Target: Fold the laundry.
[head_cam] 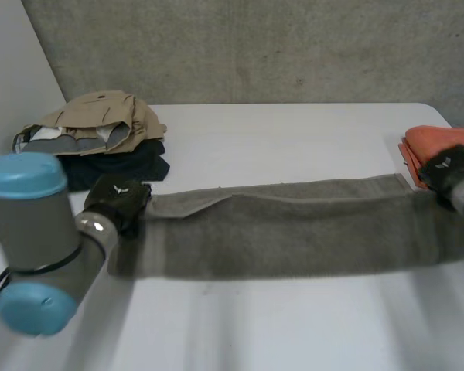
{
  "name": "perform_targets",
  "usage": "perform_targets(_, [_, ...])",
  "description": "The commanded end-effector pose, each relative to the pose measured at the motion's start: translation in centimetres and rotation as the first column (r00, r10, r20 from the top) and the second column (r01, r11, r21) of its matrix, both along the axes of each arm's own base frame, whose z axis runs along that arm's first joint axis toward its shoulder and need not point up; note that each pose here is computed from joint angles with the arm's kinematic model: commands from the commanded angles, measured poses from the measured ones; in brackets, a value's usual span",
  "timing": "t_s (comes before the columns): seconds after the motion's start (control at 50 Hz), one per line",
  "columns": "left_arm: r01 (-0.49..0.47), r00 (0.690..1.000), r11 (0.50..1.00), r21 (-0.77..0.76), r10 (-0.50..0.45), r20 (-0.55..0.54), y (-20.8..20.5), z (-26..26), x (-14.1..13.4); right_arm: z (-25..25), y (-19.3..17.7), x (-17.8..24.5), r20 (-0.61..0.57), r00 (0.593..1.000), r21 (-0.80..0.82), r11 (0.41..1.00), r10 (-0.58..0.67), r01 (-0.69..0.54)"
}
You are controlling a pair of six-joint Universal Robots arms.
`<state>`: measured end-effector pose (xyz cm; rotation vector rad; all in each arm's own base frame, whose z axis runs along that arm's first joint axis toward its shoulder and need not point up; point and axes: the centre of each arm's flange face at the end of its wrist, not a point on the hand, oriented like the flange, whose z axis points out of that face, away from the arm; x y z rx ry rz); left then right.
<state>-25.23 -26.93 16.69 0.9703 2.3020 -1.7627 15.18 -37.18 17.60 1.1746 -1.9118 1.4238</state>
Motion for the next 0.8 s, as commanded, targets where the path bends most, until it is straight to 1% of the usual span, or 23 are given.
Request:
perform_targets(0.02, [-0.098, 0.995, 0.995, -0.009, 0.098, 0.003, -3.2, -2.2, -1.5, -2.0, -4.3, 2.4, 0.001, 0.999, -0.131, 0.990, 0.043, -0.043])
perform_targets(0.1, [-0.106, 0.994, 0.994, -0.031, 0.106, -0.002, -3.9, -2.1, -2.1, -3.3, -6.3, 4.1, 0.001, 0.997, -0.164, 0.983, 0.077, -0.076])
perform_targets(0.18, [-0.101, 0.995, 0.994, -0.045, 0.100, -0.012, -4.7, -2.4, -2.6, -4.4, -8.1, 4.8, -0.007, 0.997, -0.196, 0.977, 0.080, -0.080])
perform_targets(0.28, [-0.093, 0.996, 0.993, -0.070, 0.092, -0.021, -5.5, -2.2, -3.5, -5.2, -9.4, 5.5, -0.013, 0.997, -0.220, 0.972, 0.082, -0.083])
perform_targets(0.36, [-0.074, 0.997, 0.993, -0.089, 0.071, -0.035, -4.7, -1.6, -4.8, -3.7, -9.5, 6.0, 0.015, 0.996, -0.259, 0.963, 0.086, -0.079])
perform_targets(0.4, [-0.073, 0.997, 0.993, -0.094, 0.069, -0.038, -4.5, -1.3, -4.9, -2.5, -9.5, 5.9, 0.044, 0.996, -0.276, 0.959, 0.080, -0.064])
perform_targets(0.42, [-0.071, 0.997, 0.993, -0.096, 0.068, -0.039, -4.3, -1.2, -5.0, -1.1, -9.2, 5.7, 0.089, 0.994, -0.285, 0.958, 0.065, -0.038])
perform_targets(0.48, [-0.075, 0.996, 0.990, -0.115, 0.070, -0.051, -3.8, 0.3, -4.7, 0.5, -8.5, 5.1, 0.161, 0.986, -0.273, 0.962, 0.047, -0.002])
perform_targets(0.5, [-0.076, 0.996, 0.990, -0.120, 0.070, -0.054, -3.6, 0.7, -4.5, 1.1, -7.3, 4.8, 0.211, 0.976, -0.227, 0.974, 0.044, 0.006])
perform_targets(0.54, [-0.072, 0.996, 0.989, -0.127, 0.065, -0.060, -2.8, 1.8, -4.1, 1.9, -6.1, 4.6, 0.244, 0.969, -0.191, 0.982, 0.048, -0.001])
perform_targets(0.56, [-0.069, 0.996, 0.989, -0.129, 0.062, -0.062, -2.4, 2.1, -4.0, 2.8, -4.7, 4.3, 0.270, 0.961, -0.148, 0.989, 0.056, -0.016])
perform_targets(0.62, [-0.062, 0.996, 0.988, -0.140, 0.052, -0.074, -1.3, 3.1, -3.5, 3.6, -3.0, 2.7, 0.299, 0.953, -0.075, 0.997, 0.048, -0.027])
perform_targets(0.64, [-0.058, 0.996, 0.989, -0.138, 0.048, -0.076, -0.9, 3.2, -3.4, 3.5, -2.1, 0.9, 0.311, 0.950, -0.011, 1.000, 0.021, -0.018])
perform_targets(0.7, [-0.057, 0.996, 0.989, -0.137, 0.046, -0.083, 0.0, 3.5, -2.9, 2.6, -0.6, -1.3, 0.328, 0.944, 0.098, 0.995, -0.025, -0.008])
perform_targets(0.72, [-0.058, 0.995, 0.989, -0.135, 0.046, -0.088, 0.3, 3.4, -2.8, 1.5, 0.3, -2.5, 0.343, 0.938, 0.178, 0.984, -0.053, -0.009])
perform_targets(0.78, [-0.058, 0.994, 0.990, -0.131, 0.045, -0.097, 0.6, 3.1, -2.8, -0.3, 1.3, -3.7, 0.367, 0.926, 0.253, 0.967, -0.086, -0.011])
perform_targets(0.8, [-0.055, 0.994, 0.991, -0.123, 0.042, -0.105, 0.8, 2.9, -2.9, -0.6, 1.4, -3.9, 0.373, 0.924, 0.256, 0.967, -0.084, -0.015])
